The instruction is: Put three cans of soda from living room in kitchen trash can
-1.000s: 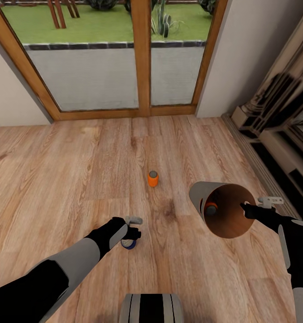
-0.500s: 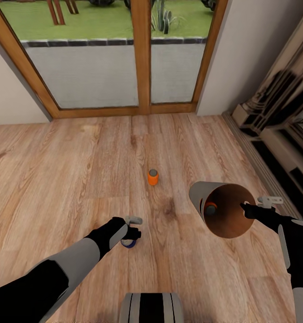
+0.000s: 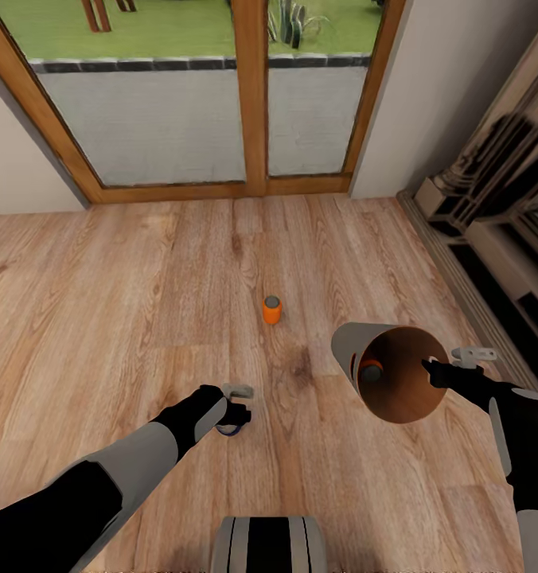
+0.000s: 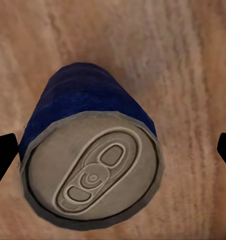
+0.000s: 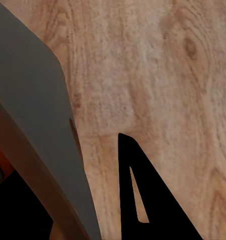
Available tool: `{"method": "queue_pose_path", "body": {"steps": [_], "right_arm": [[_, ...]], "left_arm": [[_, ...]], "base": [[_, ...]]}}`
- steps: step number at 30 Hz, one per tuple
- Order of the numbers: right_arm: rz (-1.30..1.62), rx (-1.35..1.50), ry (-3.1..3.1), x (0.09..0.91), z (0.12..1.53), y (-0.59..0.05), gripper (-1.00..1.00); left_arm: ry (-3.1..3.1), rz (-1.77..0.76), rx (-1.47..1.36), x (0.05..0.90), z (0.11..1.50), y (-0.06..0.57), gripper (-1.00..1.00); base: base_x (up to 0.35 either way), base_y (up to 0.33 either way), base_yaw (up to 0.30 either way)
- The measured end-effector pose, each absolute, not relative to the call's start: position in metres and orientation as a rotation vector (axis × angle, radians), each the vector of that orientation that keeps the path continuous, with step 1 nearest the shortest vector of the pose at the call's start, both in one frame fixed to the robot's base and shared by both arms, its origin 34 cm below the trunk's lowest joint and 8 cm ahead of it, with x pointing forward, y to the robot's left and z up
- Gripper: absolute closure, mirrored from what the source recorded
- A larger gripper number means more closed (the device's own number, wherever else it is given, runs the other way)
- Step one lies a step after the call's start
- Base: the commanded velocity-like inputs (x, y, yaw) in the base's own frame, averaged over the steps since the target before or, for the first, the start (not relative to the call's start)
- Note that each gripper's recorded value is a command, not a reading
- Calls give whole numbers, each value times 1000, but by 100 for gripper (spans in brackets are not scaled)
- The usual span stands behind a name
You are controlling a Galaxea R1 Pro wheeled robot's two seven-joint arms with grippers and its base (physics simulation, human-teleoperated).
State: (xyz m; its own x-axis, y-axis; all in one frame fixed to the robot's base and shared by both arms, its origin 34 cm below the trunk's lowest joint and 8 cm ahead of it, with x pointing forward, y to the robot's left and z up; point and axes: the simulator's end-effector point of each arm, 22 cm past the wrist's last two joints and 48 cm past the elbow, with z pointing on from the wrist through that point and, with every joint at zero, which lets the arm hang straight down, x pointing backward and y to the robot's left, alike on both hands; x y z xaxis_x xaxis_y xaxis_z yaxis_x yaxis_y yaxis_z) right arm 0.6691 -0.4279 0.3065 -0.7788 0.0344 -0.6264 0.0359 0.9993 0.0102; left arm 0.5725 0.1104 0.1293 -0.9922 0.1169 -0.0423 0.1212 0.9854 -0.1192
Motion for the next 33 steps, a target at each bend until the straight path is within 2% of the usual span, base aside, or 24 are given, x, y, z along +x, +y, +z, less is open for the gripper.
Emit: {"method": "queue_pose_path", "body": {"steps": [9,10,33], "right_arm": [[-3,35,2479,667,298,-425,100],[-2,36,2480,667,298,-425,100],[5,29,2466,670,306,-422,100]], "left_arm": [[3108,-190,185,567,123,111,-100],[3109,-189,185,567,123,111,100],[3094,-187,184,573,131,111,100]], "base": [[0,0,0],[0,0,0],[0,0,0]]}}
